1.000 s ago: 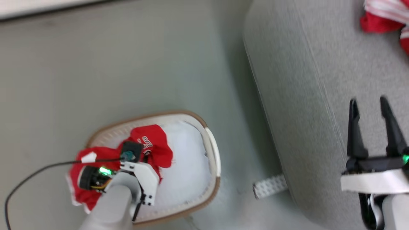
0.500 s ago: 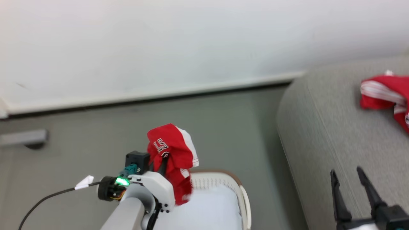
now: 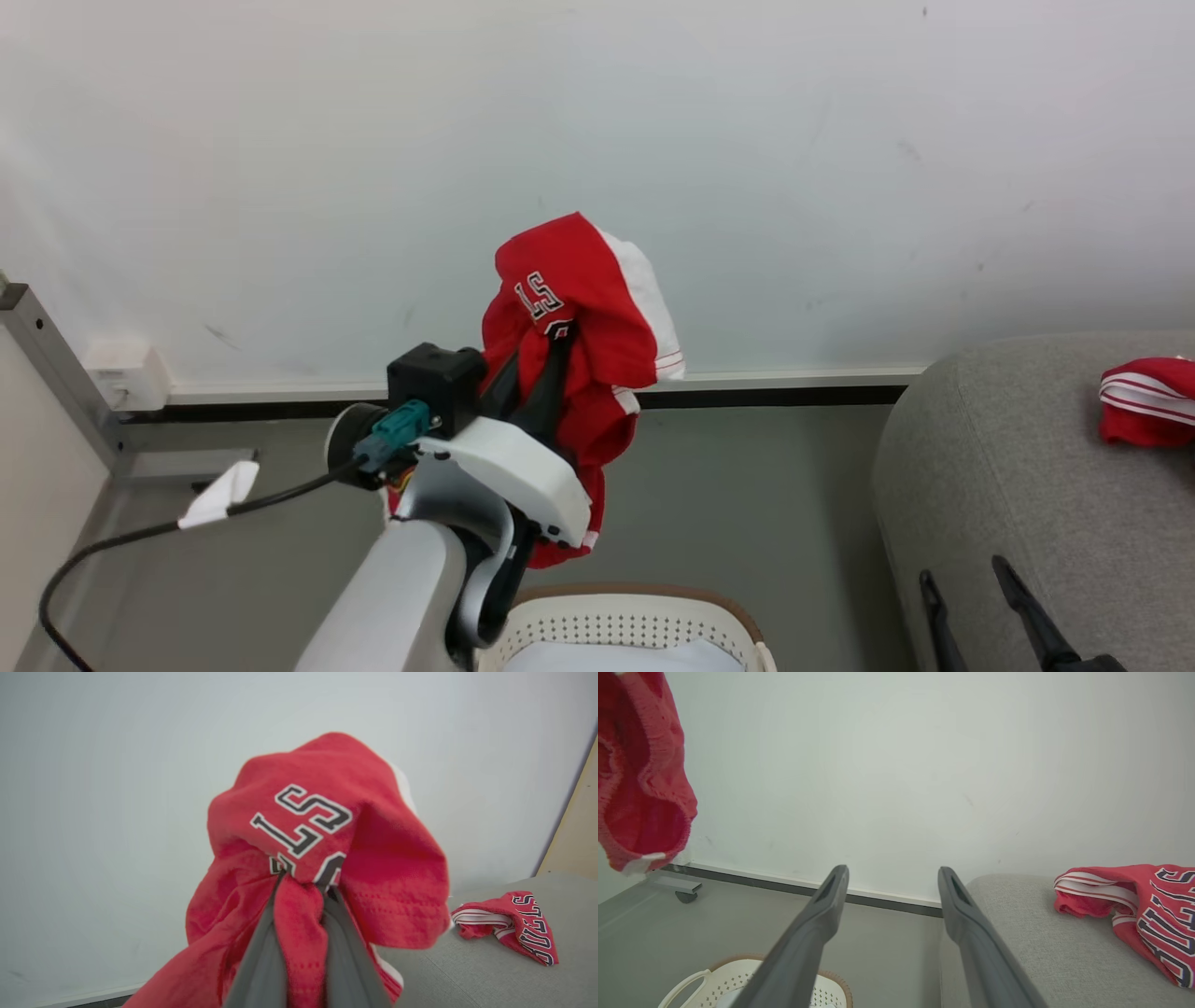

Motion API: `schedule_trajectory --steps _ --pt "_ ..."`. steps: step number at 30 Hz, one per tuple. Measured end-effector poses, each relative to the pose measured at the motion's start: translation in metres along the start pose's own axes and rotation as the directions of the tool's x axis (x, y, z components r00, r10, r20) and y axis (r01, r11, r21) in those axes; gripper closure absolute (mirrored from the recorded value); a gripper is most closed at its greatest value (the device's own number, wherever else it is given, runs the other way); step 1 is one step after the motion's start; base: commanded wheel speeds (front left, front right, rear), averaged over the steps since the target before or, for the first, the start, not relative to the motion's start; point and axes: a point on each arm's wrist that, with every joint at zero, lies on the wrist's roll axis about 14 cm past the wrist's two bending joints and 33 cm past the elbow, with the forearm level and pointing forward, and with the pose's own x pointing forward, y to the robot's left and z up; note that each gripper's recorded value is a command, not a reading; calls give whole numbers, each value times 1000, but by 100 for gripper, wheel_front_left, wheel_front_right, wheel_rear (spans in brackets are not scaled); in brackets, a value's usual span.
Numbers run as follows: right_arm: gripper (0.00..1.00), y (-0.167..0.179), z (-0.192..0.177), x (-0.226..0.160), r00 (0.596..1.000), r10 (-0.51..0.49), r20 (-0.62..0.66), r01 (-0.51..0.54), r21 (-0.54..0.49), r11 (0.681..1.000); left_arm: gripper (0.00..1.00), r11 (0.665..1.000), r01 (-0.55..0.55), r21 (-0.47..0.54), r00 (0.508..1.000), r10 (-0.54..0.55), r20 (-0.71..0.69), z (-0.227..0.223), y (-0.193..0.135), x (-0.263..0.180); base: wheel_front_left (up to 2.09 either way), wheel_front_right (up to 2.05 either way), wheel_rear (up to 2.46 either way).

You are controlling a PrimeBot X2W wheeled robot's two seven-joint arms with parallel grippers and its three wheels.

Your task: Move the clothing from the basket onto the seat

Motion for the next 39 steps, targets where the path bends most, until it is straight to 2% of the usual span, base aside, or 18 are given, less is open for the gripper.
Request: schedule_trajectory --steps 6,16,27,32,39 --pt "0 28 3 -1 997 82 10 -82 5 997 100 998 56 13 997 -56 45 32 -18 -4 0 0 0" --pt "0 72 16 0 975 218 44 -218 -4 976 100 994 103 24 993 -104 51 43 -33 -3 0 0 0" --pt "0 135 41 24 894 440 85 -434 -79 898 100 992 122 21 991 -123 46 41 -42 -6 0 0 0" --pt "0 154 48 41 867 489 97 -480 -102 871 100 991 133 16 990 -134 35 38 -46 -9 0 0 0" --pt "0 159 41 64 861 505 63 -496 -115 861 100 988 155 8 987 -155 33 39 -54 -11 0 0 0"
